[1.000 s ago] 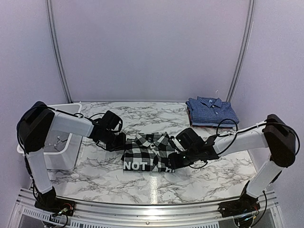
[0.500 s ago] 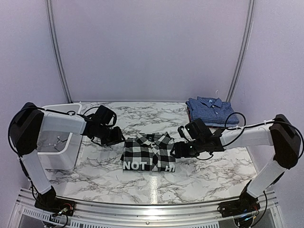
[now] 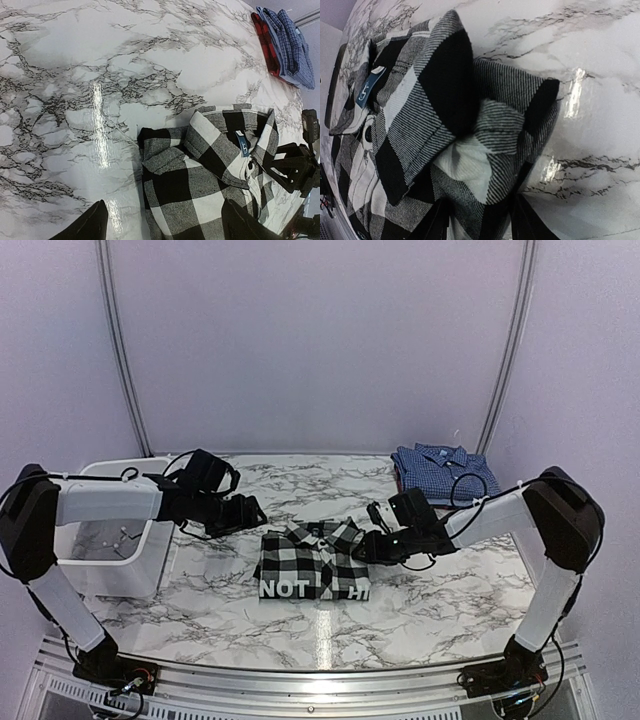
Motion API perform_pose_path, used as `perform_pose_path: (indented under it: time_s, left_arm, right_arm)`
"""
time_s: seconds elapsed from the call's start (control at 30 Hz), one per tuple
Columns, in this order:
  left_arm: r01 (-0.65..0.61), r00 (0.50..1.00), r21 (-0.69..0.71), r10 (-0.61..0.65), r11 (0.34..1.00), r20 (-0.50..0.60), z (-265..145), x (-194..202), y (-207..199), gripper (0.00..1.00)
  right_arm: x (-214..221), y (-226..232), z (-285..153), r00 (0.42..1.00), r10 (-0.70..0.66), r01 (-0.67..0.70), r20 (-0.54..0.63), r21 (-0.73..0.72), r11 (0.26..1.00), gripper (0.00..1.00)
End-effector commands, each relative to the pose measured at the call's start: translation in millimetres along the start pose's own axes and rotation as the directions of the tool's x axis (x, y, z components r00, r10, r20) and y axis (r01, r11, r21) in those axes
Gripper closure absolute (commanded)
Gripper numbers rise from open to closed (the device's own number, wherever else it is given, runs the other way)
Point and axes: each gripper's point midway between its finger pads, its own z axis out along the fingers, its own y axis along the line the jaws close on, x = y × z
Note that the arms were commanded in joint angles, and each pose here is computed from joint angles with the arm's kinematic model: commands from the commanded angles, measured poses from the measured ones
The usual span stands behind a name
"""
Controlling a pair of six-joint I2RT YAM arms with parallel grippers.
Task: Fold and stack the long sleeve shirts
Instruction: Move the square-folded shirt to the center of the board.
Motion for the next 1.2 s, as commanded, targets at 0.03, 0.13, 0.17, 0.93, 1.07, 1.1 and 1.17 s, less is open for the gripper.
perform_pose_path:
  time_s: [0.03,0.13,0.17,0.93,1.07,1.1,1.17]
  left_arm:
    - [-0.014,1.000,0.027,0.014,1.000,-0.009,-18,4,-5,0.18]
    - [-0.014,1.000,0.041,0.014,0.999,-0.001,-24,3,-8,0.17]
    - [-0.012,1.000,0.046,0.012,0.999,0.001,-25,3,-8,0.17]
    - [-0.028,0.999,0.092,0.024,0.995,0.045,-56,-1,-18,0.16]
    - [-0.037,0.998,0.103,0.031,0.994,0.056,-60,-4,-22,0.15]
    - [-0.039,0.998,0.106,0.033,0.994,0.057,-61,-5,-24,0.15]
    - [-0.041,0.997,0.113,0.034,0.993,0.063,-63,-8,-26,0.15]
  right_arm:
    - [-13,16,11,1.000,-0.006,0.007,0.013,-0.073,0.997,0.63]
    - [-9,24,19,1.000,-0.013,0.013,-0.005,-0.082,0.997,0.64]
    - [-7,29,22,1.000,-0.018,0.017,-0.011,-0.088,0.996,0.64]
    - [27,161,84,0.999,-0.038,0.033,-0.022,-0.192,0.981,0.64]
    - [12,158,68,0.998,-0.059,0.061,0.023,-0.153,0.986,0.54]
    - [5,157,60,0.997,-0.065,0.070,0.042,-0.146,0.987,0.51]
    - [-8,151,46,0.994,-0.073,0.081,0.077,-0.116,0.990,0.44]
